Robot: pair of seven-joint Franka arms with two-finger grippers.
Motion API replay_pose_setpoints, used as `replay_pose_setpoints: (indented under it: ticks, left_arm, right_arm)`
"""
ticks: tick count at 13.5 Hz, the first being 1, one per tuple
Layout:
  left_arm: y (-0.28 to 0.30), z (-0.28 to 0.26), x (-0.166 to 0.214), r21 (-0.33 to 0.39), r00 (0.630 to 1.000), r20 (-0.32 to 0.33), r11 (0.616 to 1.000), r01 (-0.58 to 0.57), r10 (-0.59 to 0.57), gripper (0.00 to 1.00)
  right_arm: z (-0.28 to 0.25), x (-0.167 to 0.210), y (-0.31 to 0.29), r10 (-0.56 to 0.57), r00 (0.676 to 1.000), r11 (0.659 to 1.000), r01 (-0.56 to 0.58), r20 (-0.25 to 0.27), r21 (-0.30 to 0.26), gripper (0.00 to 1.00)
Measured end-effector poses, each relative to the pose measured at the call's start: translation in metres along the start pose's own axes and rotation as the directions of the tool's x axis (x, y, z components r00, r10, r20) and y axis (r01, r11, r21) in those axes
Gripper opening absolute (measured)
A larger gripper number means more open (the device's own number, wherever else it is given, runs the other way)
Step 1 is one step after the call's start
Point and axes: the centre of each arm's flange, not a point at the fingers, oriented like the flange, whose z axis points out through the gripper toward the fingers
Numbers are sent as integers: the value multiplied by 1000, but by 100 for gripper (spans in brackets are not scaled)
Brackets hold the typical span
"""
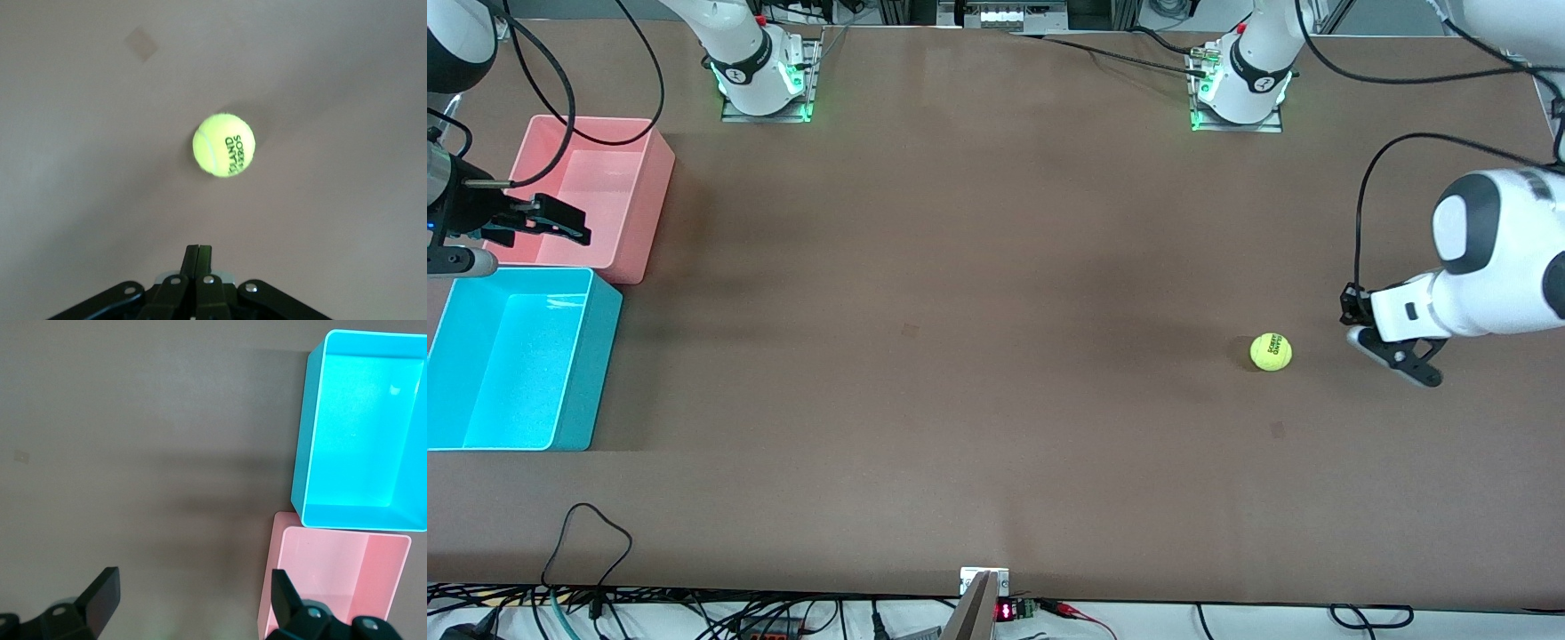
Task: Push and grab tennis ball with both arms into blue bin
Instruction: 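Lower the left gripper beside the yellow tennis ball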
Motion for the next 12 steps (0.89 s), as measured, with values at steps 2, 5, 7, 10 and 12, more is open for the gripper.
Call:
replay_pose_setpoints:
  ticks: [2,5,7,10,12]
  left_arm:
    - [-11,22,6,23,980,-3,980,-199,200,1]
    - [-23,31,11,106,890,73,884,-455,450,1]
    - [-30,39,13,128,834,84,824,-552,546,1]
    - [-48,66,6,114,793,90,785,-609,602,1]
    - [-52,77,5,99,769,93,763,-639,632,1]
  right_arm:
    - [0,0,0,0,1000,1000,0,0,0,100]
    - [0,0,0,0,1000,1000,0,0,0,100]
    - [0,0,0,0,1000,1000,0,0,0,100]
    - [0,0,0,0,1000,1000,0,0,0,100]
    - [0,0,0,0,1000,1000,0,0,0,100]
